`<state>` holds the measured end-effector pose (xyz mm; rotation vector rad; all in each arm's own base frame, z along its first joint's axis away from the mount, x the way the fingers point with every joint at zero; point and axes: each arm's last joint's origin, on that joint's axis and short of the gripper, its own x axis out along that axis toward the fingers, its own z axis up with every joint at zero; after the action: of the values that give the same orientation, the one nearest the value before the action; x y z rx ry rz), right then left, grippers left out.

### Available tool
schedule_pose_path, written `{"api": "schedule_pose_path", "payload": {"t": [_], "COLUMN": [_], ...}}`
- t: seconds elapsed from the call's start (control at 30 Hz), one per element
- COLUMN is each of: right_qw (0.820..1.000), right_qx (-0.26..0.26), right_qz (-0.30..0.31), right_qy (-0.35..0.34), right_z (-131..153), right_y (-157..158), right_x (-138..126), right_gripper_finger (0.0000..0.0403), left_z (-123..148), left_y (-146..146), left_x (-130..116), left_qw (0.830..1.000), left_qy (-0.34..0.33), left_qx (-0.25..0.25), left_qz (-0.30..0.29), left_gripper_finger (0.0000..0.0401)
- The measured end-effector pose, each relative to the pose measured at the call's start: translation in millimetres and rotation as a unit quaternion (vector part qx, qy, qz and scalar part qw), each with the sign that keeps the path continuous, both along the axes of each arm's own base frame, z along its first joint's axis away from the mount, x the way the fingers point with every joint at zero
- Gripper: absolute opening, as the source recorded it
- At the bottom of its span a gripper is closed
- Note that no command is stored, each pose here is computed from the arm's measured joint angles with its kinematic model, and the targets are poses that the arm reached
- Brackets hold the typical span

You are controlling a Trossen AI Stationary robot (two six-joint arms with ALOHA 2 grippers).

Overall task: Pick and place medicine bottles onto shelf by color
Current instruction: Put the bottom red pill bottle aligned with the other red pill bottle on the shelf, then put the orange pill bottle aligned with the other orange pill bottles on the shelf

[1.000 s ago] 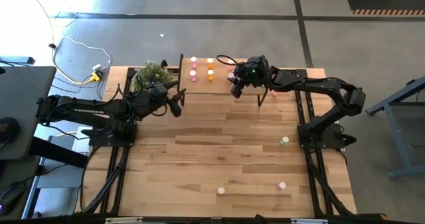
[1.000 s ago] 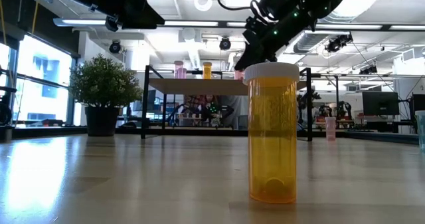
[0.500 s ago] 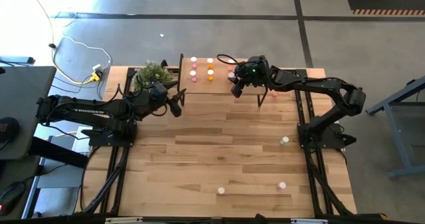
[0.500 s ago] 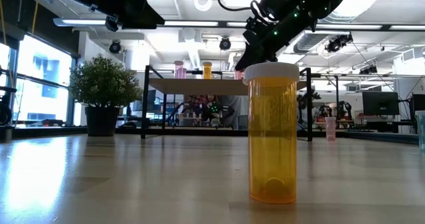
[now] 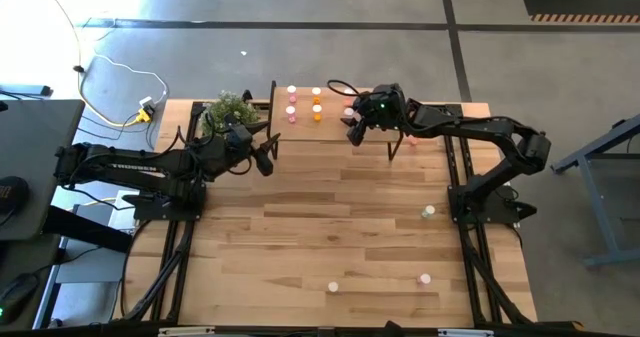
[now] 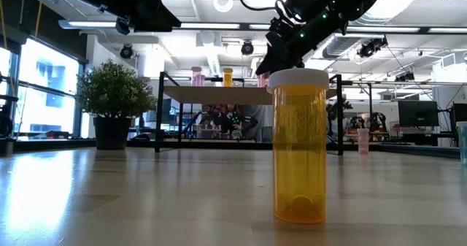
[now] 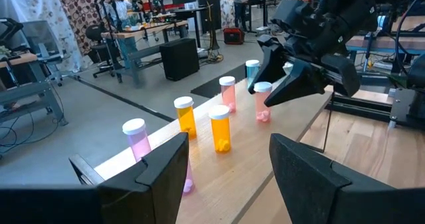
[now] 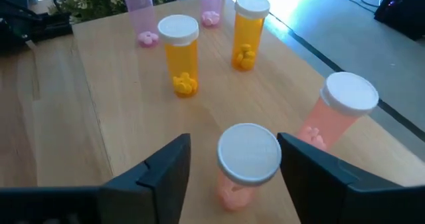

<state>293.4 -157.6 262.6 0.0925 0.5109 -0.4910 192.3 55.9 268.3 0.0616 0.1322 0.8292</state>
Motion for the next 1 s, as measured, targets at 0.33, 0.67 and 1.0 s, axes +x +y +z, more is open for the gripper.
{"api": "schedule_pose_path", "payload": {"t": [0.33,0.67,1.0], "right_qw": [1.0,0.998,0.998], "right_qx": [-0.017,-0.045,-0.04], "right_qz": [-0.015,-0.017,0.0], "right_qy": [-0.015,-0.043,-0.058], "right_z": [7.2,42.5,72.9], "right_y": [-0.4,3.3,31.5], "right_x": [-1.3,-9.0,-33.5], "right_gripper_finger": [0.0227,0.0228,0.0227], "left_z": [0.0,0.0,-0.2], "left_y": [-0.1,-0.1,-1.8], "left_x": [0.0,0.0,1.5], "left_qw": [1.0,1.0,0.999], "left_qy": [0.0,0.0,-0.004], "left_qx": [0.0,0.0,-0.007], "left_qz": [0.0,0.0,-0.035], "left_gripper_finger": [0.0202,0.0202,0.0202]}}
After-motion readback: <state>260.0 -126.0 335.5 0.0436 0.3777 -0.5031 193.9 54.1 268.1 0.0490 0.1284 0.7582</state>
